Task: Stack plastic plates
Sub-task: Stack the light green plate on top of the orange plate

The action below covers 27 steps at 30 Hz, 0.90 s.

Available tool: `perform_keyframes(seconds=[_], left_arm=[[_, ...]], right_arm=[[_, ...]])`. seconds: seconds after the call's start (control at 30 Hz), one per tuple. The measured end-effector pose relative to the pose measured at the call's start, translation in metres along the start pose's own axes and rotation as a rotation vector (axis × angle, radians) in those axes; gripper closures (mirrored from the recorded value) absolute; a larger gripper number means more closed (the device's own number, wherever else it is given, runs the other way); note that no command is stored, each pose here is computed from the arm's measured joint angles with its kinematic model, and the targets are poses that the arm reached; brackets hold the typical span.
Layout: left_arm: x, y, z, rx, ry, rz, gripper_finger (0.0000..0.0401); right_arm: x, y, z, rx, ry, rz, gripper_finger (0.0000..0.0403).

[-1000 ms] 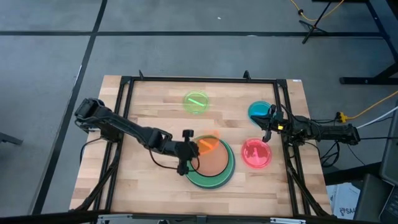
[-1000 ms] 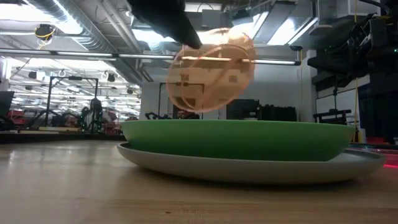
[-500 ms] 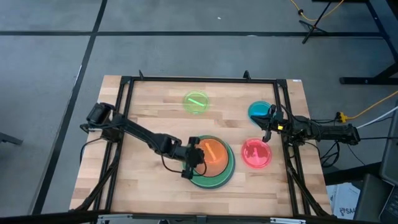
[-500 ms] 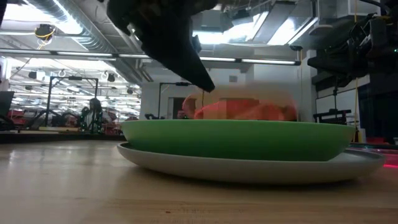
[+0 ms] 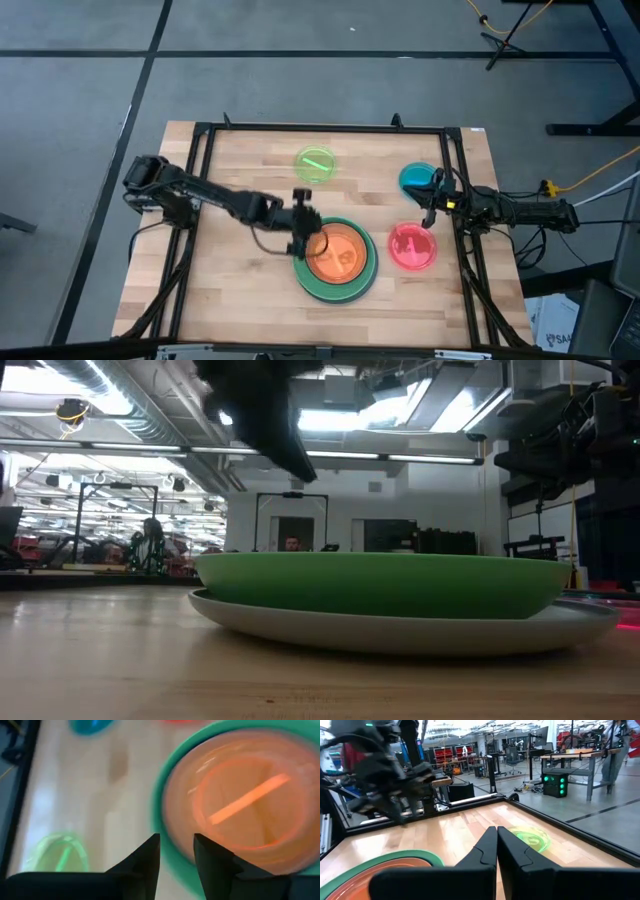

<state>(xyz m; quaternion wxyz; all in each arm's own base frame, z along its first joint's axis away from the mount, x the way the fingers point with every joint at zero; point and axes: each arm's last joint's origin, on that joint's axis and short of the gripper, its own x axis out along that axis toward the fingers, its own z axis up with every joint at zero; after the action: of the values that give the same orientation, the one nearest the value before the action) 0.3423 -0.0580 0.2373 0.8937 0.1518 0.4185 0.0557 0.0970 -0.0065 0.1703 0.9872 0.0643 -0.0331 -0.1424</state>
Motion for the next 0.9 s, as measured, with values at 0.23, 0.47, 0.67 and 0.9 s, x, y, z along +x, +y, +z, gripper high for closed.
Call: perform_keyframes(seconds=[0.23, 0.47, 0.67, 0.9], left_arm=[[0.032, 0.066, -0.031, -0.013, 0.134, 0.063, 0.0289], [0.059, 0.119, -0.087, -0.060, 0.158, 0.062, 0.0289], [0.070, 0.139, -0.123, -0.046, 0.112, 0.056, 0.0289], [0.075, 0.139, -0.143, 0.027, 0.026, 0.047, 0.0289]], right_arm=[[0.000, 0.000, 0.000, -0.001, -0.002, -0.009, 0.0398], [0.000, 0.000, 0.000, -0.019, -0.003, -0.015, 0.0397], [0.000, 0.000, 0.000, -0.023, -0.003, -0.015, 0.0398], [0.000, 0.000, 0.000, -0.023, -0.003, -0.017, 0.0397]])
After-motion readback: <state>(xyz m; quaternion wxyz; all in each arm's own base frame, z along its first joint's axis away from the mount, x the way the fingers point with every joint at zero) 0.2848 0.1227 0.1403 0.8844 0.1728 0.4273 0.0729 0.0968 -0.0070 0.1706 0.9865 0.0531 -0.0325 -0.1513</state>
